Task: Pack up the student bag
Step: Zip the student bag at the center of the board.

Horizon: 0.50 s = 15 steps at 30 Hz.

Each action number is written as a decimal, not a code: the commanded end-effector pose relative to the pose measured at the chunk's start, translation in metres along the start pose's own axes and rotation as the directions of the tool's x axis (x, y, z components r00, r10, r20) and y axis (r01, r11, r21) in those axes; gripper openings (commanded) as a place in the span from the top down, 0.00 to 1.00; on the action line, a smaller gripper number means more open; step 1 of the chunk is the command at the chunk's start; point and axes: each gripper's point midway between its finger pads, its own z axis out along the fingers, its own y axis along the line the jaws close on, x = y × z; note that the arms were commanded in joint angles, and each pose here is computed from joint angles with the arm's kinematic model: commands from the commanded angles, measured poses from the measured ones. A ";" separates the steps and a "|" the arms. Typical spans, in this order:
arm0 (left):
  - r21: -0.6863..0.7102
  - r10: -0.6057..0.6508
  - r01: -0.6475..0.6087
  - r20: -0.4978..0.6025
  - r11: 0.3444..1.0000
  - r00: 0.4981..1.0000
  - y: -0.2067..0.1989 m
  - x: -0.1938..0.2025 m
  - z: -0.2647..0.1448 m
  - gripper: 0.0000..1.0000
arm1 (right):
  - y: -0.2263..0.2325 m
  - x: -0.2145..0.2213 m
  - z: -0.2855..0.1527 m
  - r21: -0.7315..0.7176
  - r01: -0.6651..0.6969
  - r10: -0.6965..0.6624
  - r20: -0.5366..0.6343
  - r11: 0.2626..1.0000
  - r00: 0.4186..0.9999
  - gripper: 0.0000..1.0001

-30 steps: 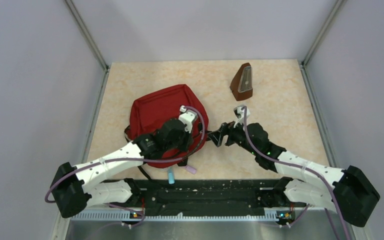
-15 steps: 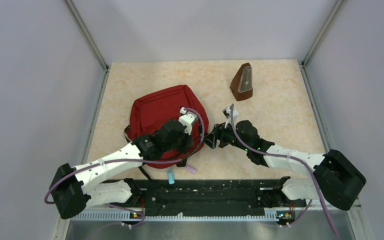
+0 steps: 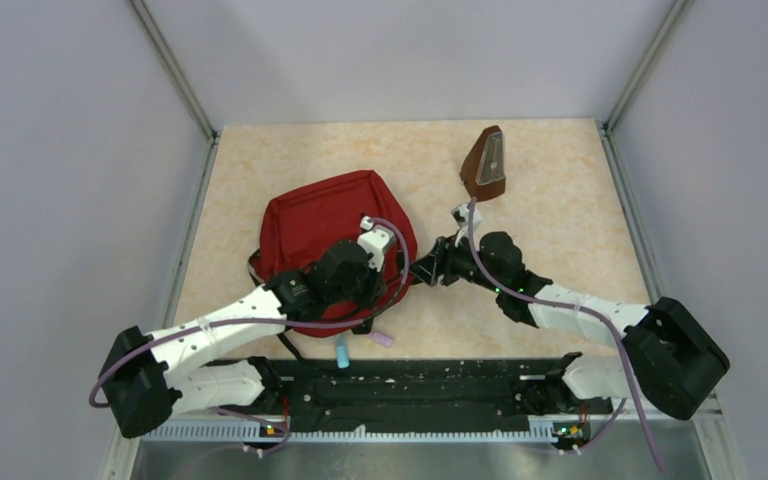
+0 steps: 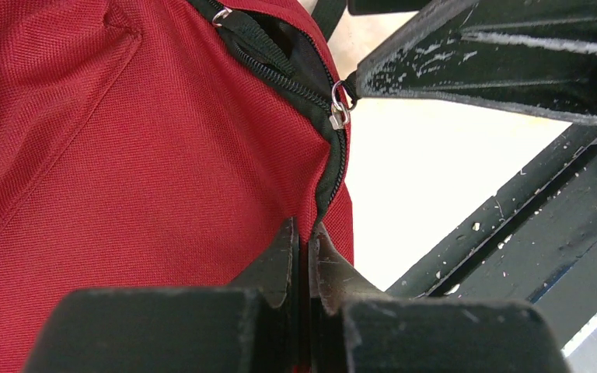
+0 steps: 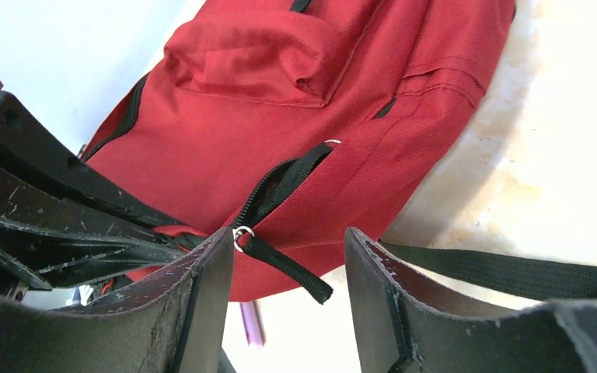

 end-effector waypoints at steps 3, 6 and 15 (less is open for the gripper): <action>0.038 -0.009 0.009 -0.002 0.999 1.000 -0.007 0.002 -0.003 1.00 | 0.015 -0.007 0.009 -0.088 0.016 -0.017 -0.007 0.996 1.000 0.42; 0.039 -0.012 0.012 0.004 0.999 1.000 -0.008 0.001 -0.003 1.00 | 0.012 -0.001 0.009 -0.090 0.015 -0.017 -0.026 0.996 1.000 0.37; 0.040 -0.009 0.009 0.005 0.999 1.000 -0.007 0.001 -0.004 1.00 | 0.021 0.002 0.012 -0.170 -0.010 0.003 -0.041 0.985 0.999 0.60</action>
